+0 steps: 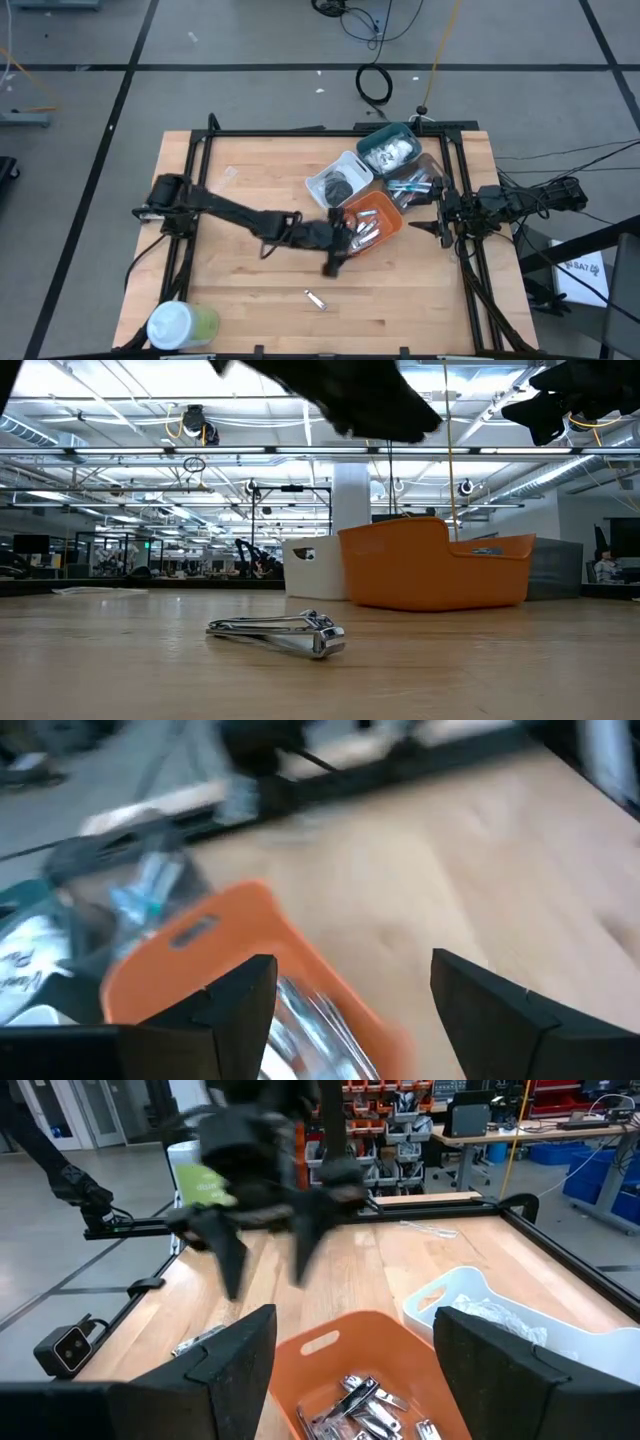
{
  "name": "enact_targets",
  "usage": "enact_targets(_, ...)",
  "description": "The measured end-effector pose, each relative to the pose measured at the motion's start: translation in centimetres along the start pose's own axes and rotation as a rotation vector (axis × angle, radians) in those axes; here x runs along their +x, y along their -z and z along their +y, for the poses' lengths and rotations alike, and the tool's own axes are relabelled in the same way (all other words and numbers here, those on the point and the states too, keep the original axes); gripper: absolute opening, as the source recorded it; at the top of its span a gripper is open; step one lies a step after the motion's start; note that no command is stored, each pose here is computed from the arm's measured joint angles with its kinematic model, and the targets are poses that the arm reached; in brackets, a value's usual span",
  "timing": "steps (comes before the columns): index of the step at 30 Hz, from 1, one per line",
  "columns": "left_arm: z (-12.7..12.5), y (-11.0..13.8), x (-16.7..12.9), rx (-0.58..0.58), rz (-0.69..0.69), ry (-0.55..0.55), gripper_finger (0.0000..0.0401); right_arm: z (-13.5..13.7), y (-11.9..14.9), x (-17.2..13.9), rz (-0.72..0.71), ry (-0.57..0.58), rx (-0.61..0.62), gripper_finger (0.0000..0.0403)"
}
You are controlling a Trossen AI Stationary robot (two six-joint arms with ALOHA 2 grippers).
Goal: Pick & Place Travel size toiletries
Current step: Put the silver nail cutter into the orange bin
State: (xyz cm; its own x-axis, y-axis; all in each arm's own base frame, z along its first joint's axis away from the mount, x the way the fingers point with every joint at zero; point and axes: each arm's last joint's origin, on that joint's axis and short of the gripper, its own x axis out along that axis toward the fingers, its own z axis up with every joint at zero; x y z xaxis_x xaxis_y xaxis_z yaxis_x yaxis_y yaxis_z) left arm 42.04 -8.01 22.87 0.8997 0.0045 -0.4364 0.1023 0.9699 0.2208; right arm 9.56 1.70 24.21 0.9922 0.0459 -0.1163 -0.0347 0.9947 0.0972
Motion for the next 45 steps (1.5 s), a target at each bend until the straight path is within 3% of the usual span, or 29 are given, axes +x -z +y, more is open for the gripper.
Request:
enact_targets(5, -4.5, -1.2, -5.0, 0.150, 0.132, 0.182, 0.0244, 0.0, 0.0, 0.0, 0.000, 0.000, 0.000, 0.0256)
enact_targets(7, -6.3, -1.5, -6.7, 0.174, 0.160, 0.282, 0.0234, 0.0, 0.0, 0.0, -0.002, 0.000, 0.000, 0.0256)
enact_targets(9, -8.0, -1.2, -7.7, 0.161, 0.199, 0.313, 0.0220, 0.0, 0.0, 0.0, -0.003, 0.000, 0.000, 0.0256)
enact_targets(13, -10.7, -0.1, -7.5, 0.080, 0.264, 0.327, 0.0192, 0.0, 0.0, 0.0, -0.005, 0.001, 0.001, 0.0256)
enact_targets(19, -13.6, 3.6, -4.8, 0.069, 0.401, 0.340, 0.0165, 0.0, -0.1, 0.0, -0.012, 0.003, 0.002, 0.0256)
enact_targets(25, -14.1, 7.1, -1.9, 0.053, 0.521, 0.306, 0.0161, 0.0, -0.1, 0.0, -0.013, 0.003, 0.021, 0.0256)
enact_targets(36, -13.3, 9.0, 0.3, -0.019, 0.577, 0.347, 0.0157, 0.0, -0.1, 0.0, -0.011, 0.003, 0.021, 0.0256)
enact_targets(40, -13.0, 9.2, 0.5, -0.019, 0.591, 0.426, 0.0113, 0.0, -0.1, 0.0, -0.008, 0.003, 0.020, 0.0256)
enact_targets(45, -11.9, 9.0, 0.7, -0.081, 0.601, 0.420, 0.0026, 0.0, 0.0, 0.0, -0.005, 0.003, 0.018, 0.0256)
